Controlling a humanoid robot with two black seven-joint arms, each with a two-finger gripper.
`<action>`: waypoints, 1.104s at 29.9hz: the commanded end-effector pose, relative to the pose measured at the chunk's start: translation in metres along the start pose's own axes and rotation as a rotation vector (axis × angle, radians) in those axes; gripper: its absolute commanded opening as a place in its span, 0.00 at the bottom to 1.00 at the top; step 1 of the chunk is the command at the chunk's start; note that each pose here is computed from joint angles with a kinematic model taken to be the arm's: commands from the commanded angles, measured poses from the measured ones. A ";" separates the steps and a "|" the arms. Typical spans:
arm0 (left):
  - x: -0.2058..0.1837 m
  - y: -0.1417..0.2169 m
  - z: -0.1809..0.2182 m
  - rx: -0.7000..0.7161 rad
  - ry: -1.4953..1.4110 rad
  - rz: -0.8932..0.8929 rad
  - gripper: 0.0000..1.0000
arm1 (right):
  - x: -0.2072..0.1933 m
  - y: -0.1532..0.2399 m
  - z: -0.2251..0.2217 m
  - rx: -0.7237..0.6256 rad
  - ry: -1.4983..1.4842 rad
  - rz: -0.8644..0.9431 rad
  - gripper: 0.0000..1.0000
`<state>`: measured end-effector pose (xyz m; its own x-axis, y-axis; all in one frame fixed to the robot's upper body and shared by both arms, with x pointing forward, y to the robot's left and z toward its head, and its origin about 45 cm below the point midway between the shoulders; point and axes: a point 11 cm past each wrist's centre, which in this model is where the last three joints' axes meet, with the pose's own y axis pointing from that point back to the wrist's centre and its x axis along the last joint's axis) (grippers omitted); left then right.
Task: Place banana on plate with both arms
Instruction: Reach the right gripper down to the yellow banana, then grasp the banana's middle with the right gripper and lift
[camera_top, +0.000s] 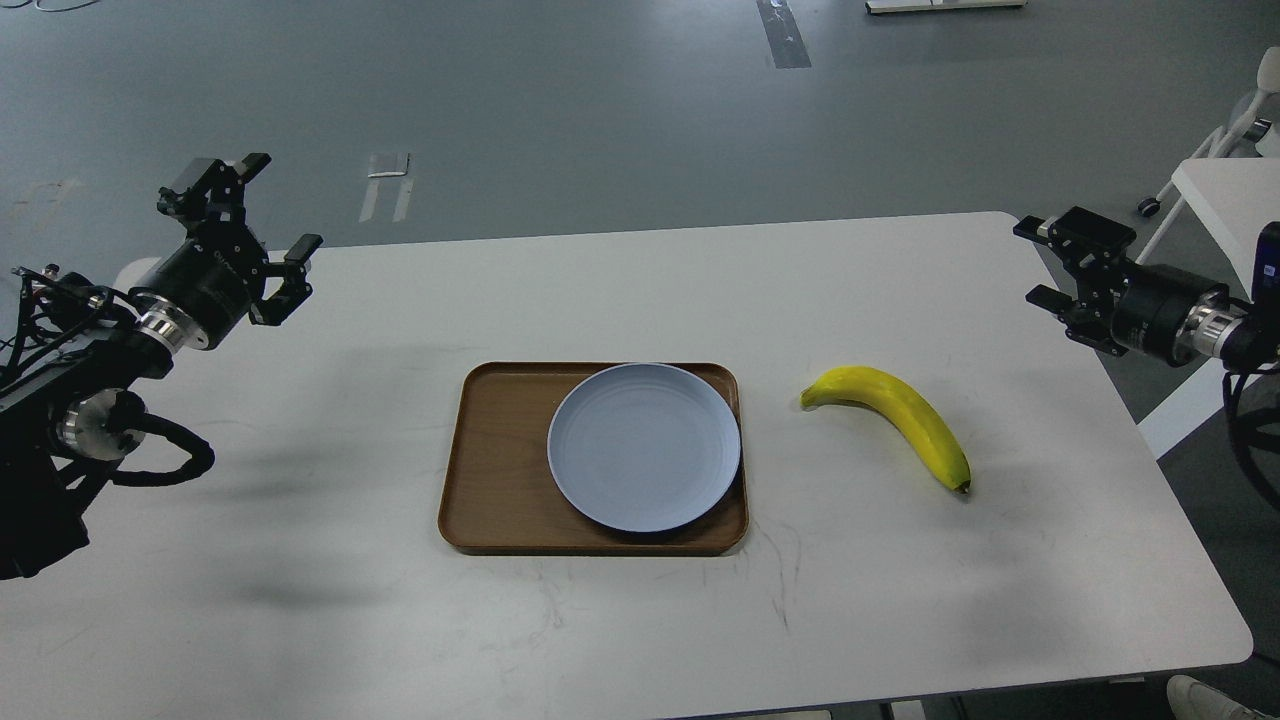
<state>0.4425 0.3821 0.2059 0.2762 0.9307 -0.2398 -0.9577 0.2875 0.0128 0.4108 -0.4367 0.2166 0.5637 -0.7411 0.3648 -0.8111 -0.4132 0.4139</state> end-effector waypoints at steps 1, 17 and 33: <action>0.000 -0.001 0.003 -0.004 -0.004 -0.001 1.00 | -0.008 -0.013 -0.027 -0.026 0.214 -0.115 1.00; 0.006 0.002 0.008 -0.008 -0.015 0.009 1.00 | -0.090 -0.049 -0.030 -0.261 0.940 -0.652 1.00; 0.014 0.005 0.015 -0.013 -0.030 0.022 1.00 | -0.101 -0.060 0.001 -0.311 1.084 -0.672 0.90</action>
<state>0.4426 0.3973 0.2161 0.2600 0.9415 -0.2143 -0.9636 0.2673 0.0052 0.4035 -0.3371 0.1562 0.8046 0.4147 0.4249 -0.3290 -0.2843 0.9005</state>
